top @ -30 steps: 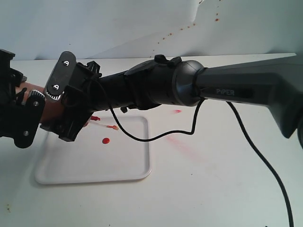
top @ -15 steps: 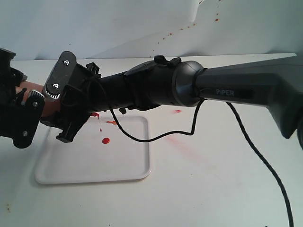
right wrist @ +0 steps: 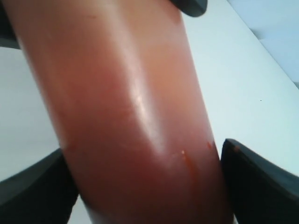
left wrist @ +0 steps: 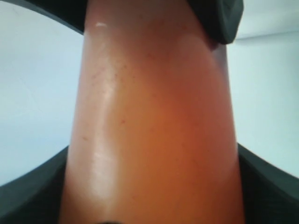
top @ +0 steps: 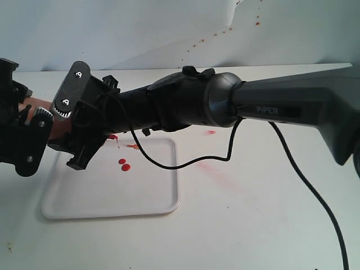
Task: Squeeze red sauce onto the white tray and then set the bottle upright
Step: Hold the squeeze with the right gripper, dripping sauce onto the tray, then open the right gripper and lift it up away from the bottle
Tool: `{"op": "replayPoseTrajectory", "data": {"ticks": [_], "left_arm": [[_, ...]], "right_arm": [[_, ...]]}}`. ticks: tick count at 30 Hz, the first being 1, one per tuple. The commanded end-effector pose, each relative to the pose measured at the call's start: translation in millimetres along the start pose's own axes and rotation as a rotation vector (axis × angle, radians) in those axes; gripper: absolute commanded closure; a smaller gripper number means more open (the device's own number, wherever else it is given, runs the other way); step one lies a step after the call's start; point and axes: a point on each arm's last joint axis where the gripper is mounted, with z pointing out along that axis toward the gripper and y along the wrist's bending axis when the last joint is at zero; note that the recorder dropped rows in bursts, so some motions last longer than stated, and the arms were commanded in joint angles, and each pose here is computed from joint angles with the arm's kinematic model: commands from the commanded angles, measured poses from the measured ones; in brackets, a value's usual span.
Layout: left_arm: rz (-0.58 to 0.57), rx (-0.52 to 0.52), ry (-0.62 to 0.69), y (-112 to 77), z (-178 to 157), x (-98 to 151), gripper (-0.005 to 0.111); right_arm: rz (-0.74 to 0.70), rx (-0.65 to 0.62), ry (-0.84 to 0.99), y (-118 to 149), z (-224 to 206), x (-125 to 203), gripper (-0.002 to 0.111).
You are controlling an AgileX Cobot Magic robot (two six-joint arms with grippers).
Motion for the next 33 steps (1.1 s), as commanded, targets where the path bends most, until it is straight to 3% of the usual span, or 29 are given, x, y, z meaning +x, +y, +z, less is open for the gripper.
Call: {"op": "replayPoseTrajectory", "data": {"ticks": [1, 2, 3, 4, 10, 13, 21, 26, 30, 33], "left_arm": [[-0.034, -0.017, -0.015, 3.2, -2.5, -0.8, 0.107], [-0.034, -0.017, -0.015, 3.2, -2.5, -0.8, 0.107], [-0.034, -0.017, -0.015, 3.2, -2.5, -0.8, 0.107], [-0.034, -0.017, -0.015, 3.2, -2.5, -0.8, 0.107], [-0.041, -0.013, -0.016, 2.9, -2.5, -0.9, 0.107], [-0.044, -0.012, -0.017, 2.8, -2.5, -1.0, 0.107], [-0.066, -0.005, -0.020, 2.1, -2.5, -1.3, 0.107], [-0.119, 0.017, -0.031, 0.2, -2.5, -2.4, 0.107], [-0.146, 0.031, -0.034, -1.0, -2.5, -2.7, 0.107], [-0.148, 0.032, -0.034, -1.1, -2.5, -2.8, 0.107]], "right_arm": [[-0.016, -0.020, -0.040, 6.6, -3.8, -17.7, 0.052], [-0.017, -0.018, -0.041, 6.3, -4.5, -18.6, 0.036], [-0.023, -0.011, -0.048, 5.2, -7.7, -22.9, 0.011], [-0.031, -0.010, -0.049, 4.9, -9.0, -24.4, 0.003], [-0.098, 0.078, -0.016, -6.1, -40.3, -53.5, 0.004], [-0.108, 0.016, 0.055, -1.8, -51.0, -56.2, 0.004], [-0.066, 0.102, 0.287, -13.9, -86.8, -58.2, 0.004], [0.004, 0.249, 0.389, -29.4, -129.9, -70.5, 0.016], [0.065, 0.340, 0.468, -38.6, -180.8, -82.4, 0.052], [0.101, 0.367, 0.491, -44.6, -204.2, -83.7, 0.067]]}}
